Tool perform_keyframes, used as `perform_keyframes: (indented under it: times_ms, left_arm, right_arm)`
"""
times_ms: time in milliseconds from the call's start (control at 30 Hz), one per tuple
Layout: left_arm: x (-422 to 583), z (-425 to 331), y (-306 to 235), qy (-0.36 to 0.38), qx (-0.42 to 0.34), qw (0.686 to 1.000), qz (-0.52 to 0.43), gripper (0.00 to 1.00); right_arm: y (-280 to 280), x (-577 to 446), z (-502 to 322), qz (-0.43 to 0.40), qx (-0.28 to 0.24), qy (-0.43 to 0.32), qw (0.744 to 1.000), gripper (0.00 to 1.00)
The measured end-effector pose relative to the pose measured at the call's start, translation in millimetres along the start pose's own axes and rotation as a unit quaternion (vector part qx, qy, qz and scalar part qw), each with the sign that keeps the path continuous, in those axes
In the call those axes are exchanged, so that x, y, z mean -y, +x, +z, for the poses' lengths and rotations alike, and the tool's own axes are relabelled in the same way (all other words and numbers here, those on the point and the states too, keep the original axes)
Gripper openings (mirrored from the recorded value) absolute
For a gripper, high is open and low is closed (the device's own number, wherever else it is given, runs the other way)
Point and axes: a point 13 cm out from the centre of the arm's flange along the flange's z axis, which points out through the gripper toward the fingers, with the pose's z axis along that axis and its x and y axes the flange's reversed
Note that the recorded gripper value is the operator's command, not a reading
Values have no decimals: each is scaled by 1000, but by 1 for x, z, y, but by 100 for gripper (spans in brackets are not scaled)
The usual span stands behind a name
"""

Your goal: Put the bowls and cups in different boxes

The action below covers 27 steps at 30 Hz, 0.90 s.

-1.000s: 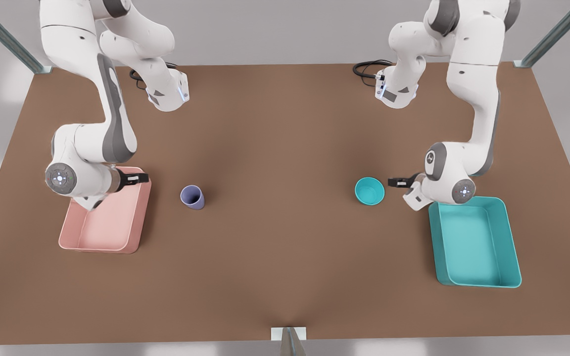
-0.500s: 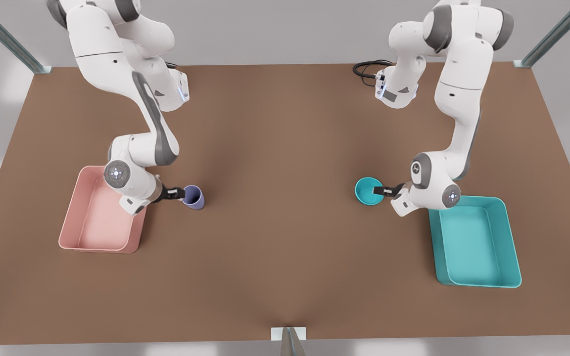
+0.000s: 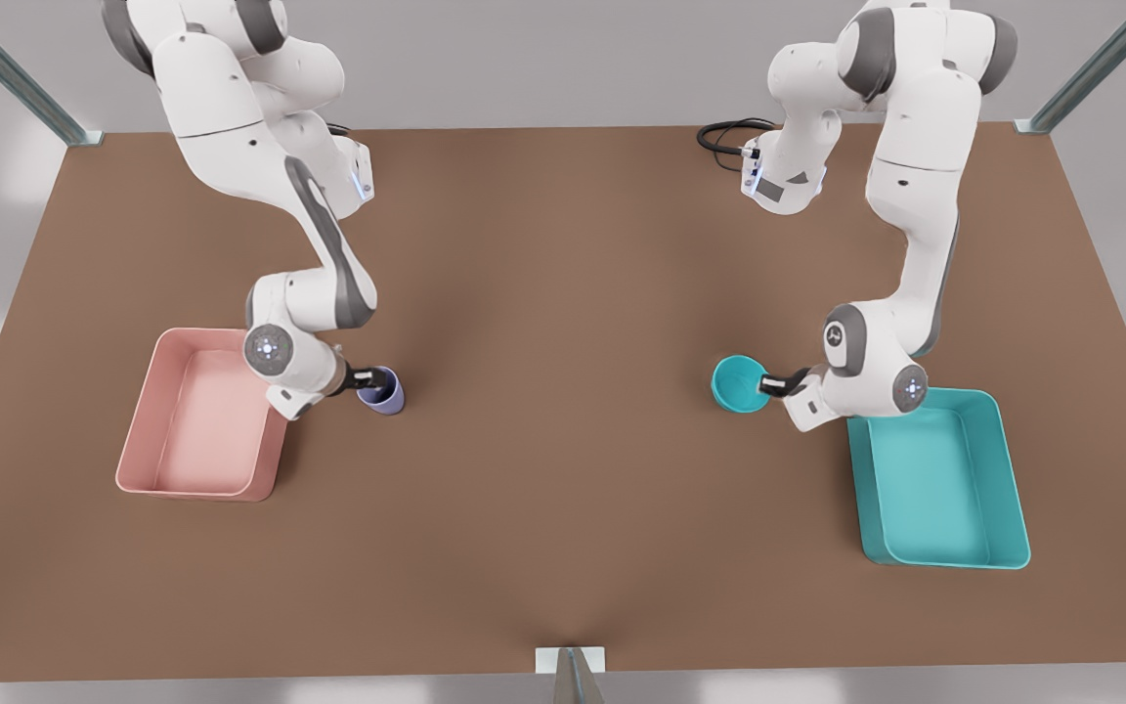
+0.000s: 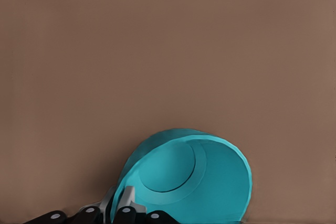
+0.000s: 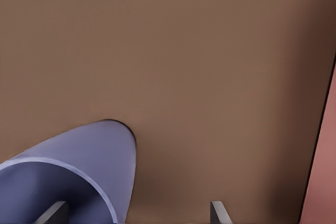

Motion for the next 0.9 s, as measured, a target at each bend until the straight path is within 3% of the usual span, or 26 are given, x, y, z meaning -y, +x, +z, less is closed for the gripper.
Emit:
perform_keyframes:
  times_ms: [67, 100, 133, 167, 200, 333, 467, 600, 667, 767, 800, 867, 900]
  left_arm:
    - [-37, -116, -31, -55, 60, 997, 16, 21]
    - [-53, -159, -43, -86, 77, 993, 25, 21]
    - [-84, -199, -58, -110, 89, 990, 19, 21]
    - [-120, -229, -64, -129, 93, 987, 5, 21]
    - [-151, -243, -59, -143, 86, 986, -10, 21]
    - [-242, -231, -17, -167, 22, 984, -63, 21]
    - [-270, -196, -8, -168, -16, 983, -72, 21]
    - [-284, -159, -16, -168, -30, 983, -67, 21]
    - [-291, -133, -22, -167, -36, 983, -63, 21]
    - [-297, -98, -32, -161, -37, 984, -60, 21]
    - [-298, -93, -34, -161, -35, 985, -58, 32]
    - [-298, -90, -38, -160, -29, 985, -56, 91]
    - [-297, -95, -41, -162, -23, 985, -54, 100]
  right_arm:
    - [0, 3, 10, 5, -7, 2, 1000, 100]
    - [0, 3, 15, 6, -11, 3, 1000, 94]
    - [0, 3, 18, 7, -12, 3, 1000, 50]
    - [-1, 3, 18, 8, -12, 3, 1000, 27]
    - [-2, 2, 18, 10, -11, 1, 1000, 21]
    - [-8, -12, 11, 5, -5, -12, 1000, 21]
    - [-12, -23, 5, 2, 1, -15, 1000, 21]
    - [-62, -18, -120, 15, 93, -50, 994, 21]
    - [-84, 33, -181, 44, 119, -60, 990, 21]
    - [-79, 155, -205, 99, 105, -47, 988, 21]
    - [-72, 185, -204, 107, 95, -39, 989, 21]
    - [-64, 227, -193, 111, 73, -24, 991, 21]
    - [-62, 239, -180, 109, 57, -19, 992, 21]
